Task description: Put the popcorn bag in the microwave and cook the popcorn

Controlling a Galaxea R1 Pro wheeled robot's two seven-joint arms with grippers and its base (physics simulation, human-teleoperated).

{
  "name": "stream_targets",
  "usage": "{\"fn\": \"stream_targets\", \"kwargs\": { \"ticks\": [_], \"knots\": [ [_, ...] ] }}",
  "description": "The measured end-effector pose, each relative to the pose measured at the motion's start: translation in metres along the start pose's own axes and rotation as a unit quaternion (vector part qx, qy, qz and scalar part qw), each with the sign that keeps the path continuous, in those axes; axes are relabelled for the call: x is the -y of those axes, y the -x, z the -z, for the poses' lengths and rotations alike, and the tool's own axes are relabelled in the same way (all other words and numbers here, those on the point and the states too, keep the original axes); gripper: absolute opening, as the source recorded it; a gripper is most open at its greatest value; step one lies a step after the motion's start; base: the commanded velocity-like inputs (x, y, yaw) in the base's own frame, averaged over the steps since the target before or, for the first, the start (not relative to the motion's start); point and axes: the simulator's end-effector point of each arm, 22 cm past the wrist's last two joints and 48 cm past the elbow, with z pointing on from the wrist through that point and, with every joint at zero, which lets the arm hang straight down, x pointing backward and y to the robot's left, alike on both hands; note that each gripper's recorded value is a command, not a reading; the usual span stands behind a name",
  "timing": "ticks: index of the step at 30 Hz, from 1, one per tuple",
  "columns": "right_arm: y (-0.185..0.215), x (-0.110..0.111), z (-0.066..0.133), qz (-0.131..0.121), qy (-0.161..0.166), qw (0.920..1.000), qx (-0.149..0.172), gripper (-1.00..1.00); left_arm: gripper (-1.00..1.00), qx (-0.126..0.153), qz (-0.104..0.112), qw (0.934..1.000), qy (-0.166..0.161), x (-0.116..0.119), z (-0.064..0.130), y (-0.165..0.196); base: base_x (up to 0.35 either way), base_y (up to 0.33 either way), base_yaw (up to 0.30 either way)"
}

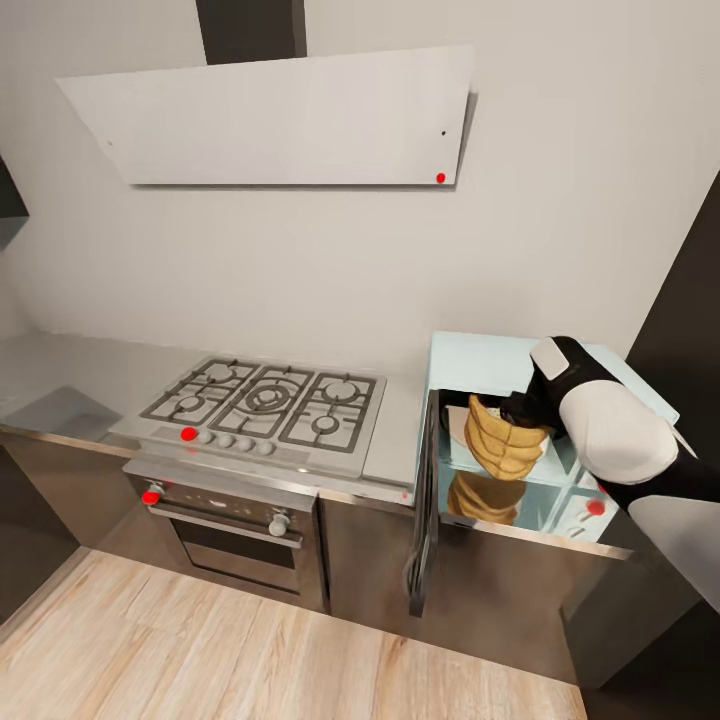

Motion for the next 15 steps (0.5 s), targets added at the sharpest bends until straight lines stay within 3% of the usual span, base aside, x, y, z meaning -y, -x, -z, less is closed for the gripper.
{"fn": "stream_targets", "kwargs": {
  "ticks": [15],
  "knots": [
    [0.024,-0.002,0.023,-0.008,0.01,0.9997,0.02,1.0,1.0,0.0,0.0,1.0,0.0,0.0,0.0,0.0,0.0,0.0,0.0]
  ]
}}
